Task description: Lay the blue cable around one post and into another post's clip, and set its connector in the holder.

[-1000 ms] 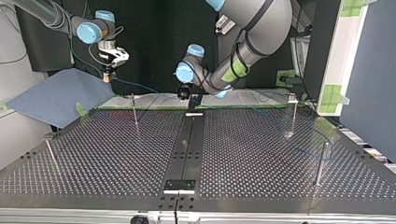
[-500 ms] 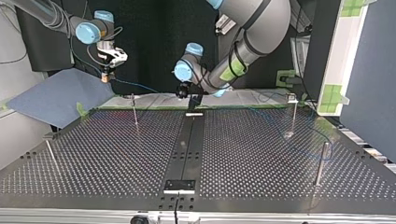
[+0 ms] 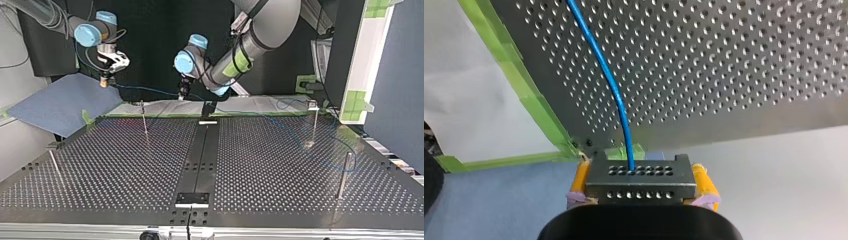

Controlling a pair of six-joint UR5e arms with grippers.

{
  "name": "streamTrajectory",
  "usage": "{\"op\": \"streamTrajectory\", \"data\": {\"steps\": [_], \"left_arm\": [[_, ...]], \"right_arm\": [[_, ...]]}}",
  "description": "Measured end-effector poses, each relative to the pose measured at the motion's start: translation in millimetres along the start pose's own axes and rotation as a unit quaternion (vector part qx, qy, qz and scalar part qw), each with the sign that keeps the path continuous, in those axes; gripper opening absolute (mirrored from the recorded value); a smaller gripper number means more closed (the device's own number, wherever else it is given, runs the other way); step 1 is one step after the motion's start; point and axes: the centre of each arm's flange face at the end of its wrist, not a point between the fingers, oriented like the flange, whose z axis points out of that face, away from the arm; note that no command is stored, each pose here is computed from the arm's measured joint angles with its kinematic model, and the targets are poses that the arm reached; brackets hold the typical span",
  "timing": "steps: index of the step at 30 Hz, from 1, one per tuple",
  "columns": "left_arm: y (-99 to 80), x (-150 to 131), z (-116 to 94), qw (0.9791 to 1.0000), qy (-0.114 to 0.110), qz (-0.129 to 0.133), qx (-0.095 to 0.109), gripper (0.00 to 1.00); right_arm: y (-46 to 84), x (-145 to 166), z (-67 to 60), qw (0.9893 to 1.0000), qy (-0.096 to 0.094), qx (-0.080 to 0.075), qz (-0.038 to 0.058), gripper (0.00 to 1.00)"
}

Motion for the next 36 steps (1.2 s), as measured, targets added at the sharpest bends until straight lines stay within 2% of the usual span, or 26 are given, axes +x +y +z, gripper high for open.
{"op": "streamTrajectory", "data": {"steps": [7,14,18,22,29,36], "left_arm": [[-37.6,8.2,-17.0,0.9996,-0.009,0.003,0.027,0.01],[-58.5,11.5,-25.9,0.9989,-0.023,0.001,0.041,0.01],[-63.0,9.7,-25.4,0.9984,-0.039,-0.005,0.041,0.04],[-61.7,6.7,-22.3,0.9979,-0.057,-0.006,0.029,0.04],[-56.0,3.4,-18.4,0.9974,-0.071,0.002,0.012,0.04],[-58.1,2.7,-17.7,0.9965,-0.082,0.002,0.014,0.04]], "right_arm": [[15.0,6.9,5.5,0.9999,0.007,-0.014,0.0011,0.0],[29.5,15.5,12.8,0.9995,0.015,-0.027,-0.0008,0.0],[33.8,20.7,18.4,0.9994,0.015,-0.031,-0.0038,0.0],[37.4,26.4,24.7,0.9992,0.013,-0.036,-0.0102,0.0],[42.9,38.1,37.0,0.9987,0.015,-0.041,-0.0243,0.0],[51.4,47.9,45.4,0.998,0.027,-0.046,-0.0333,0.0]]}}
